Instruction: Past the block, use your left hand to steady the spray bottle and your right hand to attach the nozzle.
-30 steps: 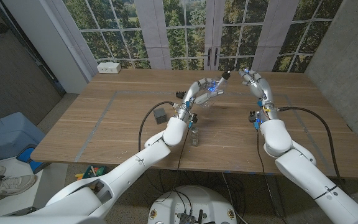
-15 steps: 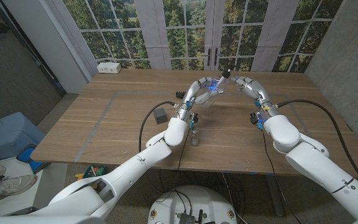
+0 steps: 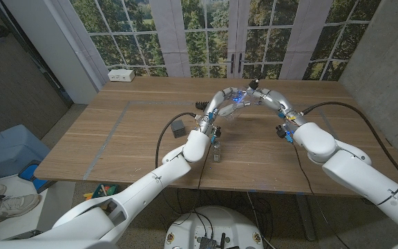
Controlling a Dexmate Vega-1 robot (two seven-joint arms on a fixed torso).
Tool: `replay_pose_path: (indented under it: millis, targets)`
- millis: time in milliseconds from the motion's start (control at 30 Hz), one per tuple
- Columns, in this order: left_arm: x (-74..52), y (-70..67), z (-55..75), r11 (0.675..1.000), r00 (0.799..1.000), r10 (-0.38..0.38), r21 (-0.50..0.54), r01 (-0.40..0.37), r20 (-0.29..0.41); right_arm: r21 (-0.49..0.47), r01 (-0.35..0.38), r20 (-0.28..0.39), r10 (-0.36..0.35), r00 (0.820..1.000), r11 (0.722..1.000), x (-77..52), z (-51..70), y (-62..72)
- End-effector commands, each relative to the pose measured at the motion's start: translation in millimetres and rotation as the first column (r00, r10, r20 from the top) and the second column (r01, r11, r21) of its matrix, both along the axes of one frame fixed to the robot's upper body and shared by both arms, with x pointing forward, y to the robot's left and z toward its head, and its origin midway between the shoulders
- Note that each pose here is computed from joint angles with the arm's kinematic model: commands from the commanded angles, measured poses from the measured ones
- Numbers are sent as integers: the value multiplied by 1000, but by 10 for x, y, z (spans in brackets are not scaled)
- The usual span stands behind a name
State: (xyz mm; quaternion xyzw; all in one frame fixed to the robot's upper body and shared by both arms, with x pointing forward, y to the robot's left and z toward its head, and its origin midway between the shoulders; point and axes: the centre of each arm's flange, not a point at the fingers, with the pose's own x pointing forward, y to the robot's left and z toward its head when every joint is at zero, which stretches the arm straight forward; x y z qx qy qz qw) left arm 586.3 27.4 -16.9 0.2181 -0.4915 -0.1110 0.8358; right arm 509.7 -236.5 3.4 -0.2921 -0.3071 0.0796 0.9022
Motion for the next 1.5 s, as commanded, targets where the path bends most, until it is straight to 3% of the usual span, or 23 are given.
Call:
replay_pose_path:
  millis: [33,500,900,1133,1500]
  targets:
    - [-16,-54,-37,999,1000,9,44,-9,-5,-56,-4,7,5,1000,998,-16,35,77]
    - [-62,-96,-47,998,1000,24,59,-24,11,-80,100,66,-95,993,992,-70,46,176]
    - [-80,-107,-39,999,999,33,40,-34,25,-97,214,142,-199,970,972,-142,41,213]
    - [-80,-99,-33,999,999,43,17,-44,26,-117,203,140,-186,972,972,-137,74,211]
    - [-60,-56,-22,999,999,38,-3,-38,14,-97,244,191,-222,956,965,-147,86,233]
